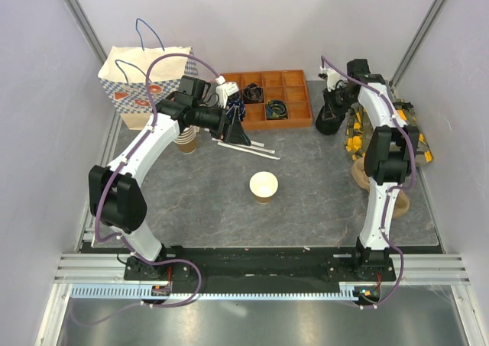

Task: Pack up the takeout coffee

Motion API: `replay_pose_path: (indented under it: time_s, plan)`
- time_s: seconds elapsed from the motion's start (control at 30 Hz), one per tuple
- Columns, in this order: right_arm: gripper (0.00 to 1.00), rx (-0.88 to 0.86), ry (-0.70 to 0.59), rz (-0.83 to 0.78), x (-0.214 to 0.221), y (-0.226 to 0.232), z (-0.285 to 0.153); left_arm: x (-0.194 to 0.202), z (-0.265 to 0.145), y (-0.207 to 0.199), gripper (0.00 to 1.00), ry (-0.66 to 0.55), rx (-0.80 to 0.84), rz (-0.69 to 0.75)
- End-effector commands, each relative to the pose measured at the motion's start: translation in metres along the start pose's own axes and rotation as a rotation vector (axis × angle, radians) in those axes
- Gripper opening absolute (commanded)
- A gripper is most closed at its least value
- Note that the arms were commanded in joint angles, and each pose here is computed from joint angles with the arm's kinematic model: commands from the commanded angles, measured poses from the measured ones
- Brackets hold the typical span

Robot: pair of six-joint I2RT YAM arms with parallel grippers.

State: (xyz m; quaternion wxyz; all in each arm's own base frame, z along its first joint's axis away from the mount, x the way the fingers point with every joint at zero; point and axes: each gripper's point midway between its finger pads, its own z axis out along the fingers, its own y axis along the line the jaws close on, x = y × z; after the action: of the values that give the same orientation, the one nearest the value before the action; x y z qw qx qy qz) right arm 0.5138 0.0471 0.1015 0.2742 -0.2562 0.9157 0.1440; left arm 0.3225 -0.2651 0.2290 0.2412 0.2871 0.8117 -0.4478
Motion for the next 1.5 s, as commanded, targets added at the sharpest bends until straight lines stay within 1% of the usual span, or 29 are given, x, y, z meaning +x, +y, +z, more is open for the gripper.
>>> replay_pose_path:
  time_s: [0.0, 0.23, 0.27, 0.3, 0.33, 0.4, 0.43, 0.53, 0.6, 0.7, 0.83, 1.0, 1.1, 1.17, 1.33, 1.47]
  plan:
    - [0.00, -0.056, -0.061, 0.033, -0.017, 0.025, -0.021, -0.015, -0.007, -0.012, 0.84, -0.038, 0.027, 0.031]
    - [0.00, -0.068, -0.050, 0.071, -0.014, 0.029, -0.021, -0.017, -0.002, -0.014, 0.84, -0.046, 0.049, 0.027]
    - [0.02, -0.066, -0.048, 0.068, -0.014, 0.028, -0.021, -0.017, -0.002, -0.014, 0.84, -0.047, 0.049, 0.025]
    - [0.07, -0.066, -0.045, 0.068, -0.013, 0.028, -0.021, -0.017, 0.000, -0.014, 0.84, -0.044, 0.051, 0.024]
    - [0.18, -0.065, -0.042, 0.066, -0.013, 0.028, -0.021, -0.017, 0.002, -0.013, 0.84, -0.041, 0.052, 0.024]
    - [0.27, -0.064, -0.040, 0.055, -0.013, 0.028, -0.022, -0.018, 0.003, -0.014, 0.84, -0.039, 0.055, 0.022]
    - [0.34, -0.065, -0.039, 0.049, -0.013, 0.028, -0.024, -0.018, 0.004, -0.013, 0.84, -0.039, 0.053, 0.024]
    - [0.43, -0.061, -0.028, 0.016, -0.013, 0.028, -0.028, -0.018, 0.004, -0.013, 0.84, -0.040, 0.058, 0.025]
    - [0.45, -0.047, -0.016, -0.020, -0.011, 0.025, -0.031, -0.017, 0.004, -0.013, 0.84, -0.038, 0.063, 0.029]
    - [0.46, -0.041, 0.000, -0.040, -0.008, 0.024, -0.034, -0.016, 0.004, -0.014, 0.84, -0.037, 0.066, 0.032]
    - [0.43, -0.016, -0.037, -0.050, -0.020, 0.024, -0.048, -0.017, 0.004, -0.015, 0.84, -0.037, 0.073, 0.036]
    - [0.38, 0.104, -0.110, -0.018, -0.046, -0.008, -0.068, -0.019, 0.004, -0.017, 0.83, -0.043, 0.074, 0.039]
    - [0.36, 0.169, -0.116, -0.009, -0.051, -0.025, -0.068, -0.020, 0.004, -0.016, 0.83, -0.048, 0.070, 0.039]
    - [0.36, 0.202, -0.115, -0.005, -0.051, -0.034, -0.066, -0.019, 0.005, -0.015, 0.83, -0.045, 0.069, 0.034]
    - [0.38, 0.229, -0.086, -0.008, -0.047, -0.046, -0.052, -0.021, 0.005, -0.016, 0.83, -0.053, 0.071, 0.040]
    - [0.38, 0.244, -0.049, -0.013, -0.037, -0.053, -0.042, -0.022, 0.005, -0.015, 0.83, -0.054, 0.071, 0.037]
